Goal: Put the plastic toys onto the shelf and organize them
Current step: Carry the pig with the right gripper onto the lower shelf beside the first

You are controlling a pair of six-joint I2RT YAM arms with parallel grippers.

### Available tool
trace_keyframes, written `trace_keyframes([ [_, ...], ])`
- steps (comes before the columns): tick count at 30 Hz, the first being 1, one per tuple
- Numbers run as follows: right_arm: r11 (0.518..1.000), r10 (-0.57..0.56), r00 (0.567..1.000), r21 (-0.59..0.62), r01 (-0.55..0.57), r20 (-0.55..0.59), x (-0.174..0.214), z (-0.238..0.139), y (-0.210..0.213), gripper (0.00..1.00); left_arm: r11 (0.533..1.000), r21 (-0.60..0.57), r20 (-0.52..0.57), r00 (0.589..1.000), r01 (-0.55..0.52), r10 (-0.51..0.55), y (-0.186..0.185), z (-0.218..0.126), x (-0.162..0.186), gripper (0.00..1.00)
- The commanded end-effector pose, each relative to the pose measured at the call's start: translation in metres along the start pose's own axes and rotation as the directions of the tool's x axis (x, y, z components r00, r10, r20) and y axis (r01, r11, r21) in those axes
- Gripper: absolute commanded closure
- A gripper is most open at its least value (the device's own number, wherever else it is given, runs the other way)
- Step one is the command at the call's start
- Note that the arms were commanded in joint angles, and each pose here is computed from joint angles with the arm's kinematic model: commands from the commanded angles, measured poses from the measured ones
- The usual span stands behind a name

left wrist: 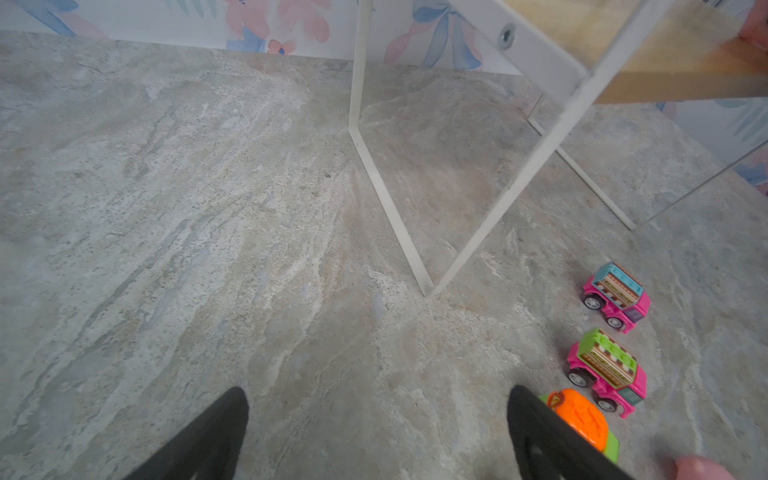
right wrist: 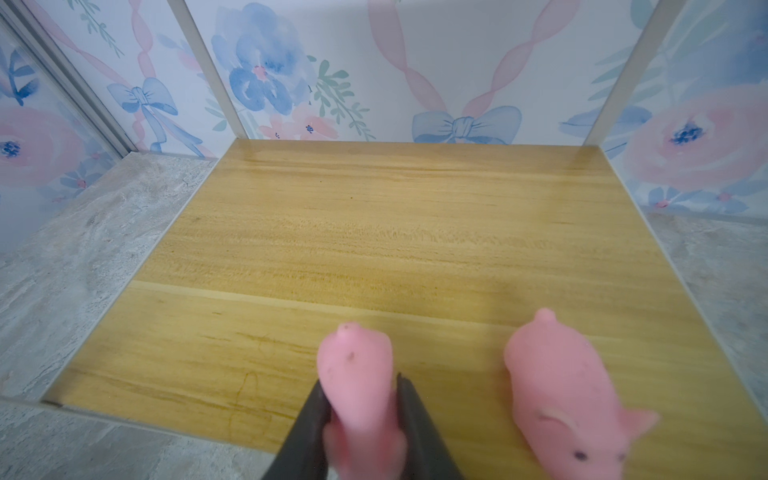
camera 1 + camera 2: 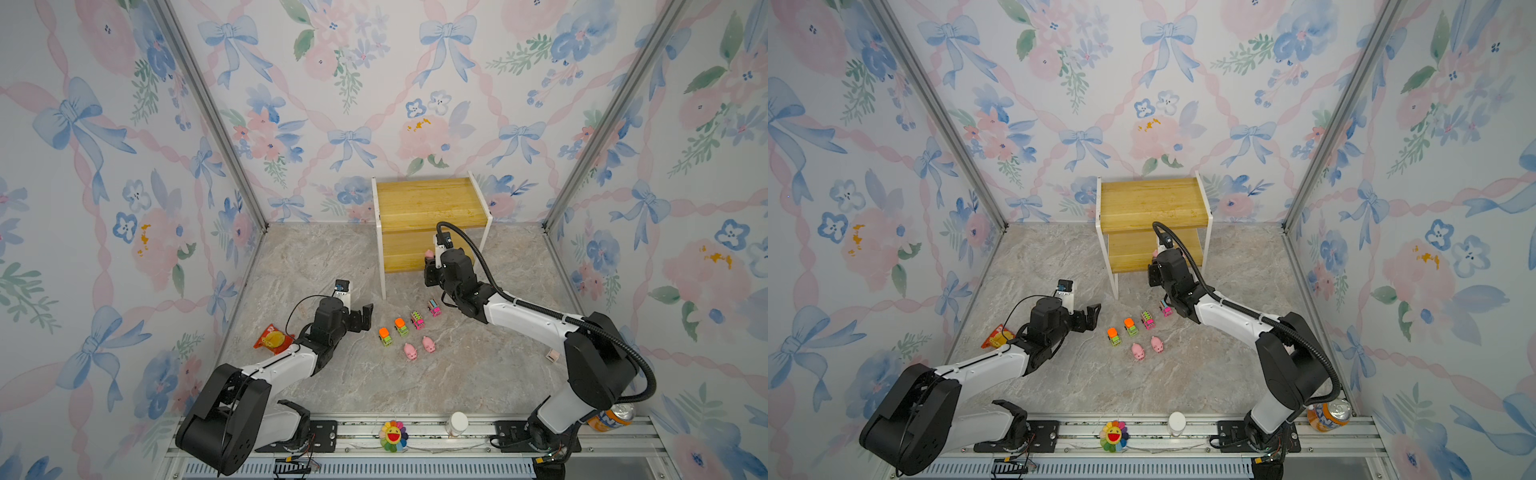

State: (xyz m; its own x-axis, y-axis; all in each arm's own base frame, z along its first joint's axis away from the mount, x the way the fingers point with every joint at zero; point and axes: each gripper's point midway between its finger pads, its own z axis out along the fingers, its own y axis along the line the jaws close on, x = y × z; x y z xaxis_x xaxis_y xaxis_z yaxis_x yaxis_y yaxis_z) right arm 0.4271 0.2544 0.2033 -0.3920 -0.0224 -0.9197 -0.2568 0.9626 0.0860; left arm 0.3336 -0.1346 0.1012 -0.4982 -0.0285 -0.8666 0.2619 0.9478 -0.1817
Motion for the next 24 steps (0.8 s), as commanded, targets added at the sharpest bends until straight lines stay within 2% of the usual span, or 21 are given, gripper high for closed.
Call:
trace_keyframes([
  [1,0.999,0.037,0.999,0.016,-0.037,0.028,-0.014,0.002,-0.007,0.72,1.000,0.004,0.007,1.000,-0.008,0.008,0.000,0.001,-0.006,0.02],
  [15,0.998,0.052,0.999,0.023,-0.052,0.009,-0.008,0.003,-0.015,0.72,1.000,-0.004,0.004,1.000,-0.006,0.006,0.002,0.003,-0.005,0.02],
  [22,0.999,0.042,0.999,0.012,-0.042,0.018,-0.011,0.004,-0.005,0.71,1.000,-0.004,0.002,1.000,-0.006,0.006,0.002,0.003,-0.005,0.02],
  [24,1.000,0.025,1.000,0.015,-0.025,-0.007,-0.001,0.012,-0.002,0.71,1.000,-0.005,0.003,1.000,-0.005,0.005,0.003,0.003,-0.005,0.02],
])
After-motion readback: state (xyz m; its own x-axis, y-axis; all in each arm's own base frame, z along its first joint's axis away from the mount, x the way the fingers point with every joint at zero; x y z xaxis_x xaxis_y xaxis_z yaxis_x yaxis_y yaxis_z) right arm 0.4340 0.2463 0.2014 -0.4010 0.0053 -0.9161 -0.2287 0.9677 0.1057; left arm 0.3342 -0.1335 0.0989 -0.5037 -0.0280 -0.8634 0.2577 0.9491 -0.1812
